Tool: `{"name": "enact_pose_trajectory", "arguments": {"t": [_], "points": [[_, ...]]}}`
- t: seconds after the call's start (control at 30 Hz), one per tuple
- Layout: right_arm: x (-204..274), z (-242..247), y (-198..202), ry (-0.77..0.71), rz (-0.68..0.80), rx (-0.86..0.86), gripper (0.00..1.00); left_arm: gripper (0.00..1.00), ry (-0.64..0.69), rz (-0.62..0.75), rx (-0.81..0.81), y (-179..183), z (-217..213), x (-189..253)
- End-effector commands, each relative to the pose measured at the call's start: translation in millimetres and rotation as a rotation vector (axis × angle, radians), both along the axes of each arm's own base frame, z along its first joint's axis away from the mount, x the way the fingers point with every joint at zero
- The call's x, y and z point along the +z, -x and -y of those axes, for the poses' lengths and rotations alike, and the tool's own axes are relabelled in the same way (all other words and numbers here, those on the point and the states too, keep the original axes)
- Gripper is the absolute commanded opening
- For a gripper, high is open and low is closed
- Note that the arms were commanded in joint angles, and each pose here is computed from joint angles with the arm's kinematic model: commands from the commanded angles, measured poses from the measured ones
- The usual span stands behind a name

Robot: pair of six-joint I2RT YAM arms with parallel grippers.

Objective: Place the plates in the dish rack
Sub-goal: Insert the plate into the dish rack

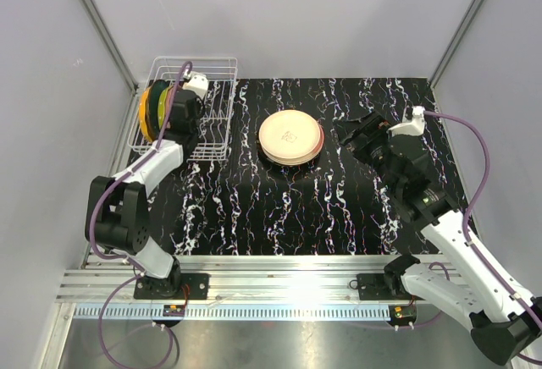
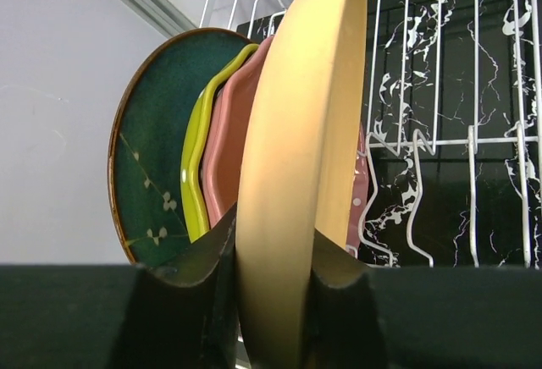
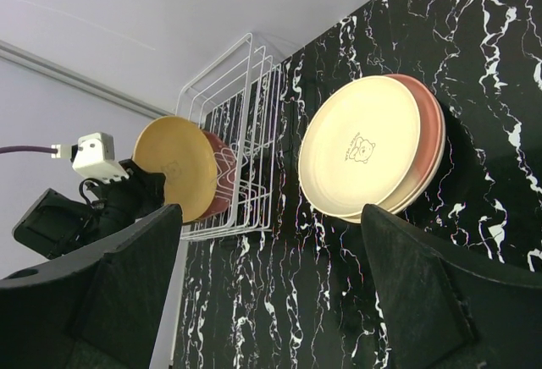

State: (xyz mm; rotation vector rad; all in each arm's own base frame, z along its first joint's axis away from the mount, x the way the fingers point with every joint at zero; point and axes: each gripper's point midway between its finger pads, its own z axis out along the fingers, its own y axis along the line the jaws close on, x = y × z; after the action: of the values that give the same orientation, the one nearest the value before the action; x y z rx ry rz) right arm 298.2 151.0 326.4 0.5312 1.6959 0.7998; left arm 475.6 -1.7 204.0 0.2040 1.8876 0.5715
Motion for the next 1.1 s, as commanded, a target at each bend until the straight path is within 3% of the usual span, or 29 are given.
{"name": "enact_pose_trajectory", "arguments": {"t": [0.0, 0.07, 0.2, 0.5, 0.57, 0.63, 0.77, 0.93, 1.07], "points": [[7.0, -2.4, -1.8, -0.03, 0.021, 0.011, 0.93, 0.28, 0.079, 0.1, 0.017, -6.9, -3.3, 21.8], [5.3, -3.5, -1.6, -0.037, 0.013, 0.015, 0.94, 0.31, 0.104, 0.105, 0.023, -4.2, -4.2, 19.8], [3.0, -5.3, -0.2, -0.045, -0.001, 0.025, 0.94, 0.52, 0.13, 0.118, 0.035, 0.5, -8.0, 22.0], [-5.6, -6.4, 1.6, -0.037, -0.033, 0.032, 0.93, 0.71, 0.197, 0.176, 0.045, 18.9, -8.8, 59.4], [-12.1, -9.3, -1.2, -0.021, -0.051, 0.04, 0.91, 0.78, 0.242, 0.202, 0.031, 28.7, -5.7, 80.7], [-13.9, -12.3, -3.7, -0.001, -0.054, 0.054, 0.81, 0.8, 0.292, 0.249, 0.008, 39.7, -1.8, 107.8], [-38.5, -25.9, -20.3, 0.109, -0.133, 0.099, 0.68, 0.99, 0.541, 0.287, -0.109, 68.5, 38.9, 121.8], [-53.2, -64.7, -41.4, 0.299, -0.156, 0.32, 0.69, 0.99, 0.588, 0.251, -0.237, 106.5, 77.7, 104.2], [-108.0, -65.6, -66.6, 0.482, -0.348, 0.334, 0.7, 0.99, 0.489, 0.304, -0.283, 124.4, 86.8, 98.2]]}}
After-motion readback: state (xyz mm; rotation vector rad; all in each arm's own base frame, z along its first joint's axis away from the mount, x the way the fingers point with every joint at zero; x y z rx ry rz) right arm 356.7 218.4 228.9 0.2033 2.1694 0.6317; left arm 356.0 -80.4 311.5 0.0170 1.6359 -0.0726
